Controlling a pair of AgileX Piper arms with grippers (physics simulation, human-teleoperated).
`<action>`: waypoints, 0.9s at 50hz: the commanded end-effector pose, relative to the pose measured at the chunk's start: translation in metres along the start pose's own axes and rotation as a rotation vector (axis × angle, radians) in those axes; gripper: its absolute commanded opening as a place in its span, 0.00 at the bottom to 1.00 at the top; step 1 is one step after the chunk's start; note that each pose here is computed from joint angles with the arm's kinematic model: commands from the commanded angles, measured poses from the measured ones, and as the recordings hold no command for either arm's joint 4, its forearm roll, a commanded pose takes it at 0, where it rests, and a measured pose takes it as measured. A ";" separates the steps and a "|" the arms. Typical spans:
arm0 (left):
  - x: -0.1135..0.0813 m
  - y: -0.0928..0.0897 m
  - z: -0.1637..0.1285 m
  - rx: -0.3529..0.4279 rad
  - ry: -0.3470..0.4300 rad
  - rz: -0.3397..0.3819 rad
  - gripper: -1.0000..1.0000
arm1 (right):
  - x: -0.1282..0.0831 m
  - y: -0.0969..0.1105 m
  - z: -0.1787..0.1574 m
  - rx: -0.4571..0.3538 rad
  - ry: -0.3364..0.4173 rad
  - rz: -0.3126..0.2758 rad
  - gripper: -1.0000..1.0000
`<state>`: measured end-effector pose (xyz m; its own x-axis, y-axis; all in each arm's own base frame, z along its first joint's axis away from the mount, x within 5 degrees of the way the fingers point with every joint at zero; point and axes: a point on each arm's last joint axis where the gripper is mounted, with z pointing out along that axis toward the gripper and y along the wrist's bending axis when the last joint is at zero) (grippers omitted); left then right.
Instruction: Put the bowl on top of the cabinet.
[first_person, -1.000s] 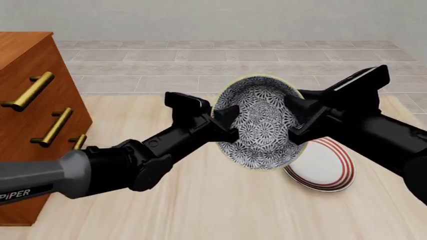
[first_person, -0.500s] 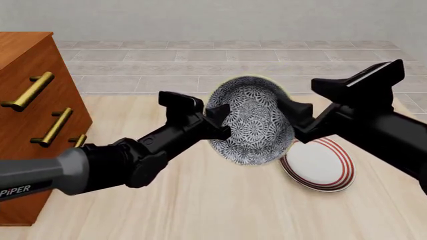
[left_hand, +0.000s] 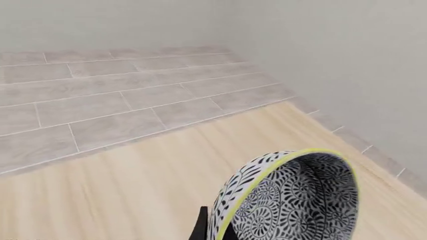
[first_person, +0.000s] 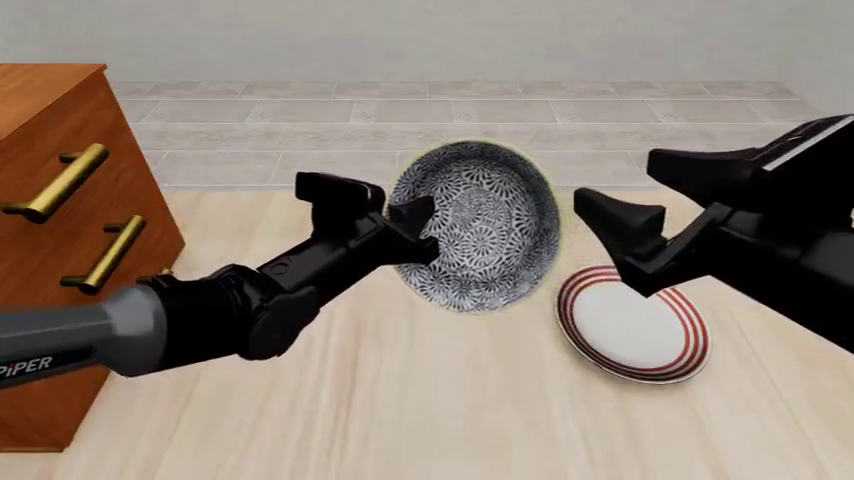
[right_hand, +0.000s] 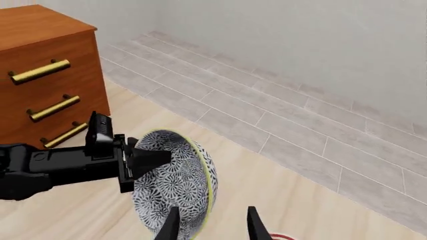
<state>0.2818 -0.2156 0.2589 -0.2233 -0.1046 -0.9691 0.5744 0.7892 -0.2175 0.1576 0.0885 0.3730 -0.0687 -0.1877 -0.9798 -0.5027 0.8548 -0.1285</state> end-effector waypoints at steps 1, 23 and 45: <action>-0.011 0.014 -0.005 -0.045 -0.011 0.038 0.00 | -0.002 -0.001 -0.007 0.003 -0.009 -0.004 1.00; -0.048 0.039 -0.058 -0.166 0.037 0.171 0.00 | 0.001 -0.001 -0.002 0.004 -0.005 -0.007 1.00; -0.087 0.061 -0.104 -0.301 0.107 0.229 0.00 | 0.009 0.009 0.007 -0.045 0.015 -0.030 1.00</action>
<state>0.2620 -0.1230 0.3148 -0.2054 0.1402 -0.9686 0.4348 0.8997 0.0380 0.1582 0.0942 0.3655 -0.0640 -0.2099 -0.9756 -0.5267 0.8375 -0.1456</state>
